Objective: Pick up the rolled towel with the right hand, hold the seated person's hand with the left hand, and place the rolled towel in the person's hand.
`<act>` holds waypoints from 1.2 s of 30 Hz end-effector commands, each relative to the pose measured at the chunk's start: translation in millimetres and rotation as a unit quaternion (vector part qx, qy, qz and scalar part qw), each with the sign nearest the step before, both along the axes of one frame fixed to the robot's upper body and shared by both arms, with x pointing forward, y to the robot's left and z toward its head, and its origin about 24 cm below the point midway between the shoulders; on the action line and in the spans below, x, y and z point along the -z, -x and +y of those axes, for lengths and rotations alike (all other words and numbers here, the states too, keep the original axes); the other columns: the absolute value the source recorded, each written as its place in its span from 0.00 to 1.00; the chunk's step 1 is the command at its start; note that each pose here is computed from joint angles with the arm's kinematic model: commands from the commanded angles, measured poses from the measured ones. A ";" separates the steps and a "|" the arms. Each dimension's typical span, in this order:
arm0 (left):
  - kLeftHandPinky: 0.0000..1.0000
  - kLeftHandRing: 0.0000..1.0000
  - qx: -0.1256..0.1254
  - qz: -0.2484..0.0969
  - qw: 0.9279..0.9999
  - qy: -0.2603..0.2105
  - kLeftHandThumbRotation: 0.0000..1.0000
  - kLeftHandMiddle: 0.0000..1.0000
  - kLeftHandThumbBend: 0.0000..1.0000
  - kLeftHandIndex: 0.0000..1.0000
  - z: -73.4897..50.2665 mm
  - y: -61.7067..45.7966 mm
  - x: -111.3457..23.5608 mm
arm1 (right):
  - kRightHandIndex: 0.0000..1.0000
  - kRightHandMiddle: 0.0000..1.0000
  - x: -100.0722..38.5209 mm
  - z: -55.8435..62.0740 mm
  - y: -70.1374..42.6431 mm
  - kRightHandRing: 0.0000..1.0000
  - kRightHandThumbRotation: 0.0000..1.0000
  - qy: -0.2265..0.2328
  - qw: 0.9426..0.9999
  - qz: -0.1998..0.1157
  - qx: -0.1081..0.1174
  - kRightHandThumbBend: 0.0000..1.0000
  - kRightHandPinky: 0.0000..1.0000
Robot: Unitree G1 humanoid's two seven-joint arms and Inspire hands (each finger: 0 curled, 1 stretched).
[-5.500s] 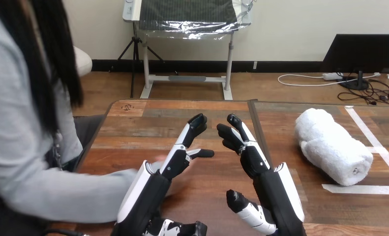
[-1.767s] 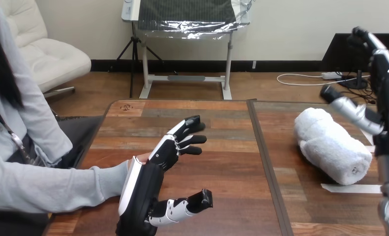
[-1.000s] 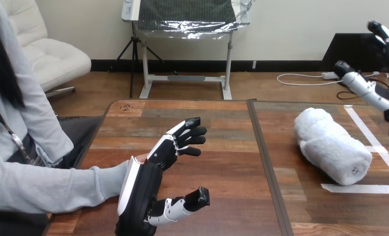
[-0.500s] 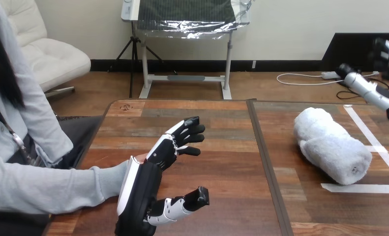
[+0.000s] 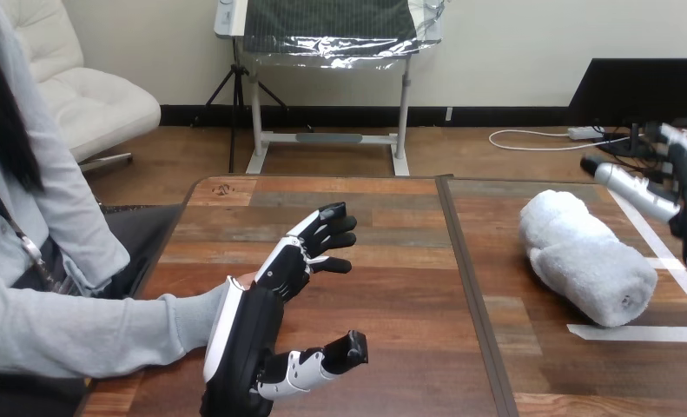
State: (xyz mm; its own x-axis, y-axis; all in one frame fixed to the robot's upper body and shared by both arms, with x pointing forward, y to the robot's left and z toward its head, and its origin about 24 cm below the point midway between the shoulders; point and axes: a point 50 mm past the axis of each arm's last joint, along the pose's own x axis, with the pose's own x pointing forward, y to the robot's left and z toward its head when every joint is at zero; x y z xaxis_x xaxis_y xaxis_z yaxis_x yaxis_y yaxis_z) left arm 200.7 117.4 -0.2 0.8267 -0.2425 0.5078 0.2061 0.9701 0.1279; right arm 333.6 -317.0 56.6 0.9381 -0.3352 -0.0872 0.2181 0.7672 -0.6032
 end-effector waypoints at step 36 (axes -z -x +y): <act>0.66 0.79 0.006 -0.064 0.998 0.018 0.74 0.82 1.00 0.84 -2.8 -0.1 -19.1 | 0.97 0.84 13.3 17.4 -9.4 0.81 0.64 -0.028 0.992 0.113 -0.039 0.90 0.71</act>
